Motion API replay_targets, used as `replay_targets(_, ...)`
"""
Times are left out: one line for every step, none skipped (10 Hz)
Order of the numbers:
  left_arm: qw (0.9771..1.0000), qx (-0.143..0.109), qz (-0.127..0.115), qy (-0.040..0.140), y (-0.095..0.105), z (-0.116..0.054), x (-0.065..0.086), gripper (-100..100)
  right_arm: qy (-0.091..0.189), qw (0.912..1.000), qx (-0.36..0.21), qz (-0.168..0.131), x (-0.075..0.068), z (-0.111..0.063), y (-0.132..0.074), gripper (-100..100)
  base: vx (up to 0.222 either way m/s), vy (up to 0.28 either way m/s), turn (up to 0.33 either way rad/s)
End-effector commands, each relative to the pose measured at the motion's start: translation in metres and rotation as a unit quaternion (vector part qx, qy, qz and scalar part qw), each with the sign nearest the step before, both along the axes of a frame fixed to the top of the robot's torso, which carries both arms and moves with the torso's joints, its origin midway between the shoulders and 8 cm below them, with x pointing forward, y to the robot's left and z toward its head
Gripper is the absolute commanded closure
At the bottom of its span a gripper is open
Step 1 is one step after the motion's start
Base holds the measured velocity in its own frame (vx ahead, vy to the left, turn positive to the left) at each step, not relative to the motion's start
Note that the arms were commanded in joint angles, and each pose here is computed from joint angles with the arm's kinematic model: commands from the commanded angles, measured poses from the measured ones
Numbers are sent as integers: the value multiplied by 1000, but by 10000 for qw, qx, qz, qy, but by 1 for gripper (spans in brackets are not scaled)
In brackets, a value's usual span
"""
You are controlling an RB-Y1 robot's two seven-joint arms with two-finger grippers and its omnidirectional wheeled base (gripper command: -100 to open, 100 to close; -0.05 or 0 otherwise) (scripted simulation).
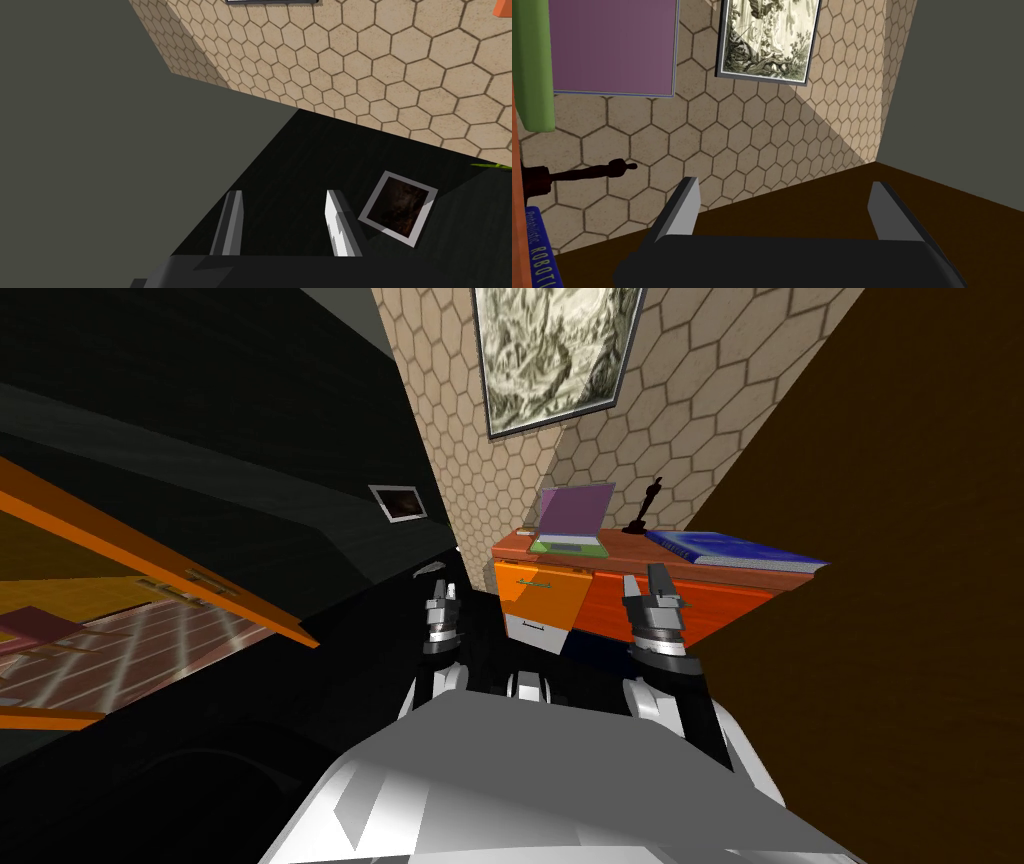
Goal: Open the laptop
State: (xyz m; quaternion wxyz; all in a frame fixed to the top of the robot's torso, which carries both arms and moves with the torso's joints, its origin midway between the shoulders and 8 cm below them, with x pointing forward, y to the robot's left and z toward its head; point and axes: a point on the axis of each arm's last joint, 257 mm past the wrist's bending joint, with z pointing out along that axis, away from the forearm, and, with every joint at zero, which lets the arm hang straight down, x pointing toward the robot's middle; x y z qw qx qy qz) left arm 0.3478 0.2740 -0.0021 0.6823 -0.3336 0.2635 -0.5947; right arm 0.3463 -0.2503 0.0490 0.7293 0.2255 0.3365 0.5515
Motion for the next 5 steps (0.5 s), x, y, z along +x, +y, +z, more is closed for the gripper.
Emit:
replay_targets(10000,0,0,0,0,0,0,0,32,9958,-889,-205,8,-5,5,-100,-11,-9,39)
replay_targets(10000,0,0,0,0,0,0,0,24,9916,-1258,-313,12,-6,6,-100,-16,-10,50)
replay_targets(10000,0,0,0,0,0,0,0,28,9904,-1339,-342,12,-7,7,-100,-12,-9,12)
replay_targets(10000,0,0,0,0,0,0,0,9,9834,-1751,-478,17,-8,7,-100,-10,-6,22)
replay_targets(10000,0,0,0,0,0,0,0,11,9826,-1793,-493,17,-8,8,-100,-9,-5,18)
